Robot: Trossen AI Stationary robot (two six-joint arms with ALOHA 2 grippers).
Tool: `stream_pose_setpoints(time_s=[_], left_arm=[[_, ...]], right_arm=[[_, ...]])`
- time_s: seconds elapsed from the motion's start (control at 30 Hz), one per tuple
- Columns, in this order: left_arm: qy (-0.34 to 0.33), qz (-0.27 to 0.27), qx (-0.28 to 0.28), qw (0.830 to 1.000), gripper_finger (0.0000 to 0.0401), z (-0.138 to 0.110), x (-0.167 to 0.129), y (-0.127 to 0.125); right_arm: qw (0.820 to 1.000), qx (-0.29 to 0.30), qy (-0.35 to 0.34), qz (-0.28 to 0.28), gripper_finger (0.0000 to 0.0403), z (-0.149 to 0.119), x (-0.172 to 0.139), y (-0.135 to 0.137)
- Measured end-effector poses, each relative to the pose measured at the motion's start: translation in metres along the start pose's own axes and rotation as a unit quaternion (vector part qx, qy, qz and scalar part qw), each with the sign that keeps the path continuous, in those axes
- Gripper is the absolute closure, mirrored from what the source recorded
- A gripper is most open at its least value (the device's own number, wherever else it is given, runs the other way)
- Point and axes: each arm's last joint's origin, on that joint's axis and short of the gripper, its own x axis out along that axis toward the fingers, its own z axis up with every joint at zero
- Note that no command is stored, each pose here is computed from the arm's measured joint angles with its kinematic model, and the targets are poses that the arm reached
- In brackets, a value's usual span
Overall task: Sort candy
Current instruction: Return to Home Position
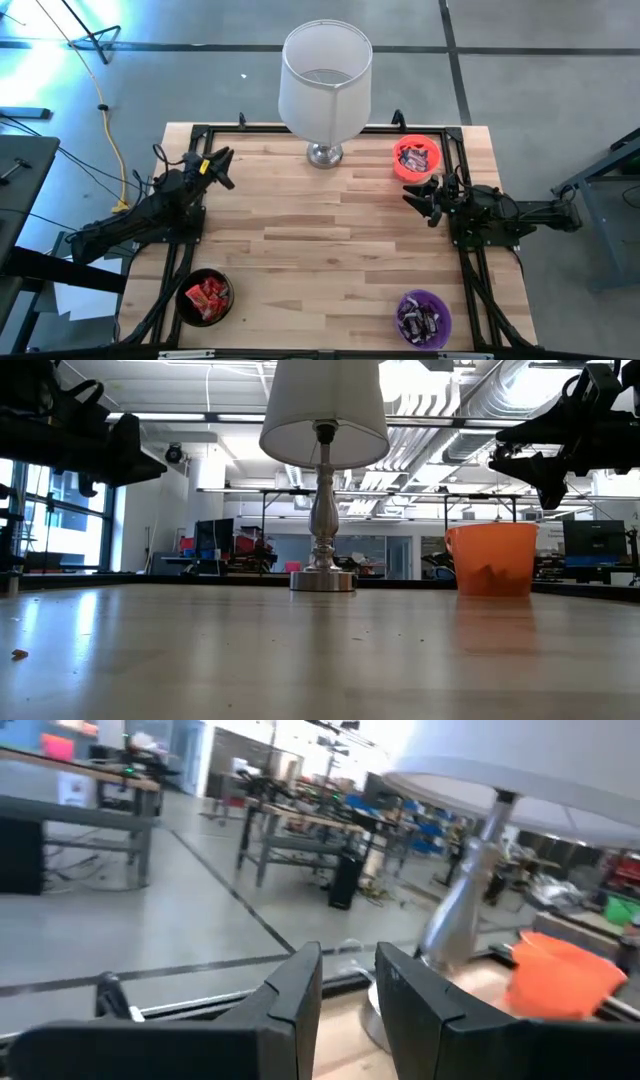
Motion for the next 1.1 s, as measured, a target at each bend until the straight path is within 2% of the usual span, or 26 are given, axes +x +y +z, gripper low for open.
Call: stream_pose_setpoints(time_s=[0.07,0.13,0.2,0.37,0.5,0.57,0.67,0.8,0.93,1.1], left_arm=[[-0.002,0.005,0.002,1.0,0.0316,0.0,0.0,0.0],[-0.004,0.003,0.04,0.999,0.0316,0.001,0.0,0.0],[-0.001,0.0,0.044,0.999,0.0316,0.0,0.0,0.0],[0.002,-0.004,-0.019,1.0,0.0316,0.0,0.0,-0.001],[0.01,-0.014,-0.017,1.0,0.0316,-0.002,0.0,-0.002],[0.012,-0.024,-0.039,0.999,0.0316,-0.001,0.0,-0.002],[0.007,0.001,-0.114,0.993,0.0316,-0.001,0.0,-0.001],[0.021,0.004,-0.22,0.975,0.0316,-0.004,0.002,-0.002],[0.03,0.03,-0.217,0.975,0.0316,-0.007,0.004,-0.001],[0.041,0.038,-0.209,0.976,0.0316,-0.01,0.005,-0.001]], right_arm=[[1.0,0.0,0.0,0.0,0.0192,0.0,0.0,0.0],[1.0,0.0,0.0,0.0,0.0192,0.0,0.0,0.0],[1.0,0.0,0.0,0.0,0.0192,0.0,0.0,0.0],[1.0,0.0,0.0,0.0,0.0192,0.0,0.0,0.0],[1.0,0.0,0.0,0.0,0.0192,0.0,0.0,0.0],[1.0,0.0,0.0,0.0,0.0192,0.0,0.0,0.0],[1.0,0.0,0.0,0.0,0.0192,0.0,0.0,0.0],[1.0,0.0,0.0,0.0,0.0192,0.0,0.0,0.0],[1.0,0.0,0.0,0.0,0.0192,0.0,0.0,0.0],[1.0,0.0,0.0,0.0,0.0192,0.0,0.0,0.0]])
